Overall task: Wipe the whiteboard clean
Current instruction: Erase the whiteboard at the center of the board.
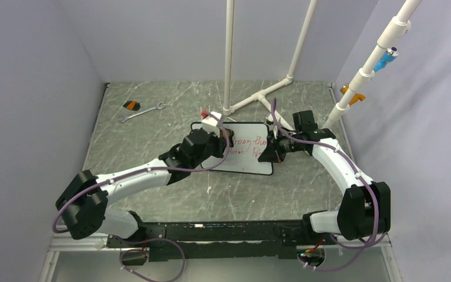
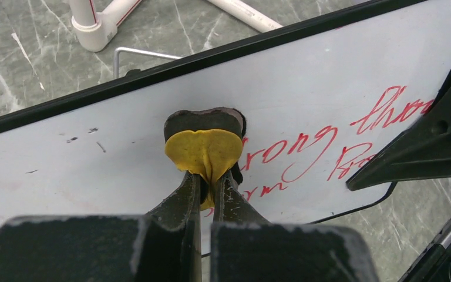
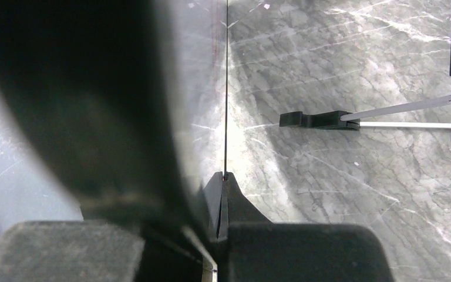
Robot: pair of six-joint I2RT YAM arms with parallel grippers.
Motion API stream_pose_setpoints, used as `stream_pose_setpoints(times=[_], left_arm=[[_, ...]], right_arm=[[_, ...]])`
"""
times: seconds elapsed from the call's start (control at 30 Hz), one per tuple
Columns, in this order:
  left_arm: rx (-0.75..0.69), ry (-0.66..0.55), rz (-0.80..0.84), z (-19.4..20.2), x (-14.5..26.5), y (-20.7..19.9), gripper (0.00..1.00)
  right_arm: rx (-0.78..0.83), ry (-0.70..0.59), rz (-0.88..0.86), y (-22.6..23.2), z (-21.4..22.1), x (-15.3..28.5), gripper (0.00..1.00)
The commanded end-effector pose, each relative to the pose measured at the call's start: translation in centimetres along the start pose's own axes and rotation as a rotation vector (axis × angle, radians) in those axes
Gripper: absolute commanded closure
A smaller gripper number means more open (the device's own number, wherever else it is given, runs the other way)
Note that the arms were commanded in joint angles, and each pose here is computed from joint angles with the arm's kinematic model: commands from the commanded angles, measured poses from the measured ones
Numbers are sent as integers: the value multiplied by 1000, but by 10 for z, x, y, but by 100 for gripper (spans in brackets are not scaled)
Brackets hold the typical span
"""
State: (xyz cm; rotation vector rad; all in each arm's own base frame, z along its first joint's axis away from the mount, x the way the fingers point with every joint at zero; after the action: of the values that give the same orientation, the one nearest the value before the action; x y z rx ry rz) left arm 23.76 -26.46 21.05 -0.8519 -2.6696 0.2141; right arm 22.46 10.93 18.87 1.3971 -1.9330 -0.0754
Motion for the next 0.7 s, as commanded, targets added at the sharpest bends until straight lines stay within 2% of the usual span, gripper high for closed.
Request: stream_pose_setpoints(times=[0.0,0.13,0.37,0.5,0.67], left_arm=[[-25,3,-94,-18,-12,-7,100],[-44,26,-247,-15,-8,13,100],[-39,119,-354,7,8,59,100],[2,112,-280,6,9,53,100],[12,80,-73,-6,-2,9,100]], right_arm=[[67,46,-33,7,9,-4,100],[69,45,-34,8,9,-3,100],[70,44,-35,8,8,-3,100],[68,44,-34,8,8,-3,100],[64,48,-31,6,9,-4,100]])
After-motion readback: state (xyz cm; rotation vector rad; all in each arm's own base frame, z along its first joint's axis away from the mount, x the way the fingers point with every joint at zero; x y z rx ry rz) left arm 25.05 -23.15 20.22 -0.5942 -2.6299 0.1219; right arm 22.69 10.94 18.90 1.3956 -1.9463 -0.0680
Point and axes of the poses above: each gripper's point midway between its finger pads, its own x axis back along the fingers, its own y axis along the line the jaws close on, z = x × y, the point moved 8 cm from there along x, back along the fingers, and after that the axes turned 3 degrees about -x, right-handed, at the moved point
